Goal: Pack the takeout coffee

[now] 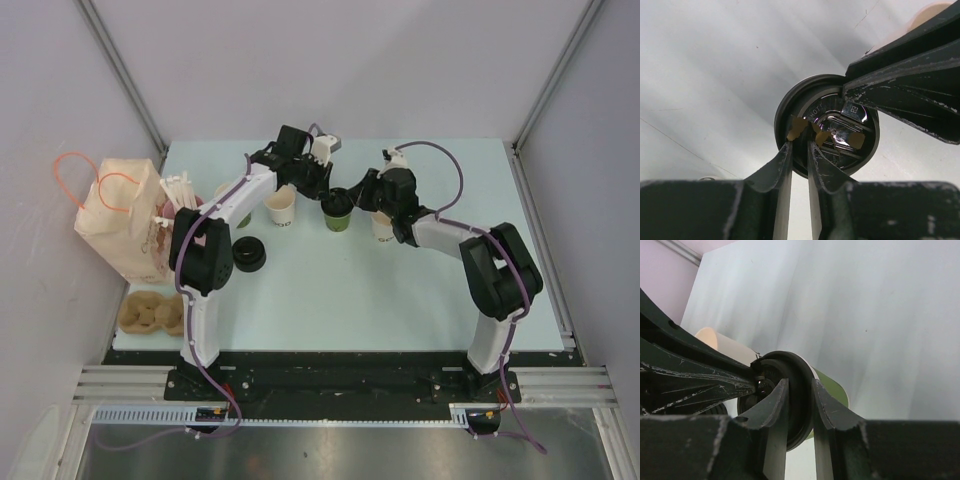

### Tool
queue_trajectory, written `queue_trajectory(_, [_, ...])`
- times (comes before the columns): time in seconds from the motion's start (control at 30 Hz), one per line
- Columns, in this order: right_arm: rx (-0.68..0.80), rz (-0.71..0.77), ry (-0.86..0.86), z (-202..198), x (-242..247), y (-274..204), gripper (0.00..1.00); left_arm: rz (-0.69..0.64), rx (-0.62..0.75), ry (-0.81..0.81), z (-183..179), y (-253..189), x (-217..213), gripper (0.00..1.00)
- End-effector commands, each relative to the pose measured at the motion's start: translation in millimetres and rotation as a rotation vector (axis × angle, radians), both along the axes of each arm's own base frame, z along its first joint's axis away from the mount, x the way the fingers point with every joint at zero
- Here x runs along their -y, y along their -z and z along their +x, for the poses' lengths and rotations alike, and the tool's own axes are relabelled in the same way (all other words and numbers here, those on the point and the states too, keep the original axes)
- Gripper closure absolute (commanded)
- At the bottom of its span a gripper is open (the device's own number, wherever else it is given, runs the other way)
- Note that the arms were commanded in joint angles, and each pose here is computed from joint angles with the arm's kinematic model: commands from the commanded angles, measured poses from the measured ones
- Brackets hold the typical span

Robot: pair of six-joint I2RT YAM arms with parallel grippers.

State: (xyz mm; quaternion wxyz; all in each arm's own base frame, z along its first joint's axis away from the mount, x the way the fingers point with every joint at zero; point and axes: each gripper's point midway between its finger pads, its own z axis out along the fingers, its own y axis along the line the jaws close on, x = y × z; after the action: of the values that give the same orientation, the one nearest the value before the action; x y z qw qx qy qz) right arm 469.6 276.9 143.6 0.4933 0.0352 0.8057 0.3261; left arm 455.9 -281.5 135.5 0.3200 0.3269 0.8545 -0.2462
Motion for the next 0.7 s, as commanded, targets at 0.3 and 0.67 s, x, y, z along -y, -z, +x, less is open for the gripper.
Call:
queue_trajectory(0.3, [-0.064, -0.078, -0.062, -24, 3, -10, 0.71, -0.038, -0.042, 0.028, -25, -29, 6, 0.68])
queue_trajectory(0.67, [0.013, -0.145, -0.026, -18, 12, -44, 0.52, -0.035, -0.012, 0.02, -23, -39, 3, 0.62])
